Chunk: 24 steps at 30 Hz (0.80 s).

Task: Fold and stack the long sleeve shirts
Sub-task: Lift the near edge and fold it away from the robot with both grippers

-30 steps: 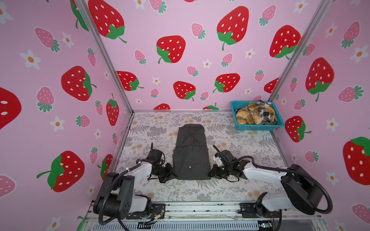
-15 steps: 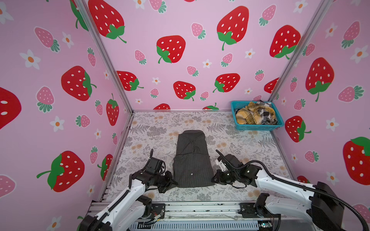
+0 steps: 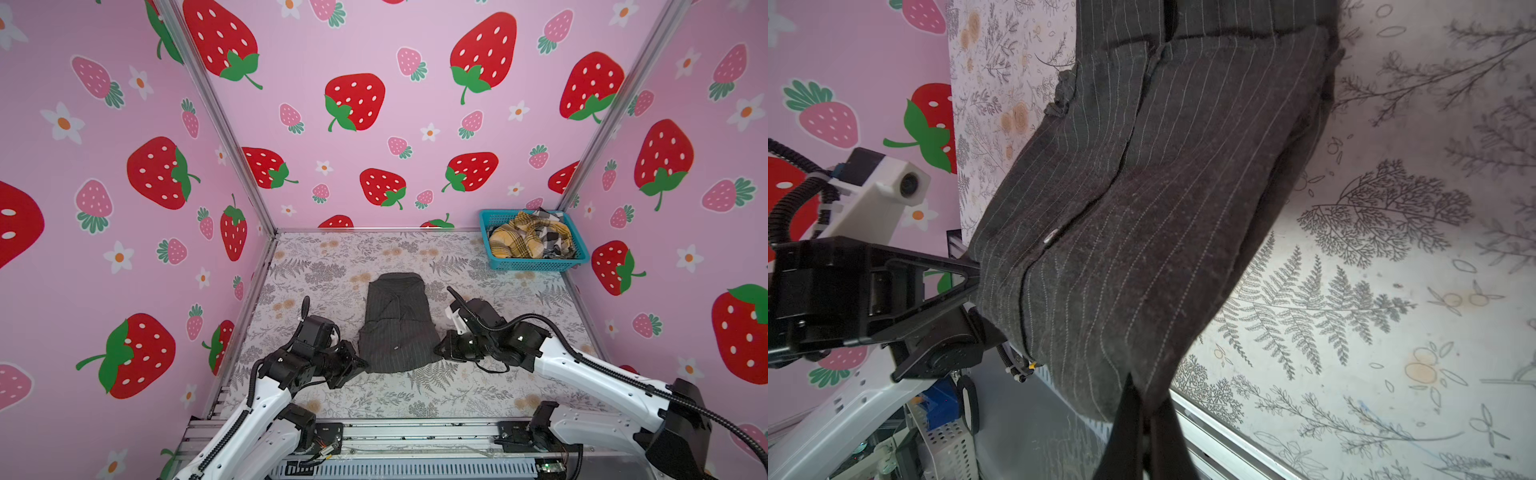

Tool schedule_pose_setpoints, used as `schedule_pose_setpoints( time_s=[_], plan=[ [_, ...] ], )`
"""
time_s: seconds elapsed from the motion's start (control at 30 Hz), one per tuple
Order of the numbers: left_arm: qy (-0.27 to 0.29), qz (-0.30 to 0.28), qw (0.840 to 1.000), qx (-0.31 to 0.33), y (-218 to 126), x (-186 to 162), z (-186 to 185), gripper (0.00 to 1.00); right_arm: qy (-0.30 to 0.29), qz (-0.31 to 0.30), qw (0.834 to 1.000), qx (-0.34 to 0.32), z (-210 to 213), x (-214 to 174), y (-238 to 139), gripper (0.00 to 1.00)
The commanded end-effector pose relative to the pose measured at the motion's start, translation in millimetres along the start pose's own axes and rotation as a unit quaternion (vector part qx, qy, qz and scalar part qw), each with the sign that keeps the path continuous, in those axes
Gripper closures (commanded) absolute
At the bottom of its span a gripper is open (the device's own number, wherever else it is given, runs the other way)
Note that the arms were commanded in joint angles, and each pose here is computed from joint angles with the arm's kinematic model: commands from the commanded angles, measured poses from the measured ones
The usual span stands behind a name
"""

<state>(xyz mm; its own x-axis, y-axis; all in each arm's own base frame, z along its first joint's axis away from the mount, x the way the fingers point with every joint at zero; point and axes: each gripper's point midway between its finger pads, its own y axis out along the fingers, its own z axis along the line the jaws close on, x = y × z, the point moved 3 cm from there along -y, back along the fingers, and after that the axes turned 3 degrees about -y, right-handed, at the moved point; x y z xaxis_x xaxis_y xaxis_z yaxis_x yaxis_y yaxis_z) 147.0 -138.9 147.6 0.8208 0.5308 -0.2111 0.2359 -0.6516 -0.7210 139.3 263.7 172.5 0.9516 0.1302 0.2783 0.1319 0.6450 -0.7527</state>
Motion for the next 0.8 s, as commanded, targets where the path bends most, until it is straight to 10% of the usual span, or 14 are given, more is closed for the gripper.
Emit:
schedule_pose_setpoints(
  time_s=[0.0, 0.47, 0.77],
  plan=[
    [-0.01, 0.0, 0.999, 0.039, 2.8, -0.3, 16.2, 1.0, 0.001, 0.012, 1.0, -0.026, -14.6, -7.2, 7.3, 1.0],
    [-0.009, 0.041, 0.995, 0.086, 0.8, -40.2, 61.4, 1.0, 0.028, 0.038, 0.999, -0.024, -25.3, -66.6, 12.8, 1.0],
    [0.043, -0.039, 0.998, 0.021, -22.8, -14.0, -11.0, 1.0, -0.004, -0.025, 1.0, -0.019, 3.0, -3.2, -8.1, 1.0]
  ],
)
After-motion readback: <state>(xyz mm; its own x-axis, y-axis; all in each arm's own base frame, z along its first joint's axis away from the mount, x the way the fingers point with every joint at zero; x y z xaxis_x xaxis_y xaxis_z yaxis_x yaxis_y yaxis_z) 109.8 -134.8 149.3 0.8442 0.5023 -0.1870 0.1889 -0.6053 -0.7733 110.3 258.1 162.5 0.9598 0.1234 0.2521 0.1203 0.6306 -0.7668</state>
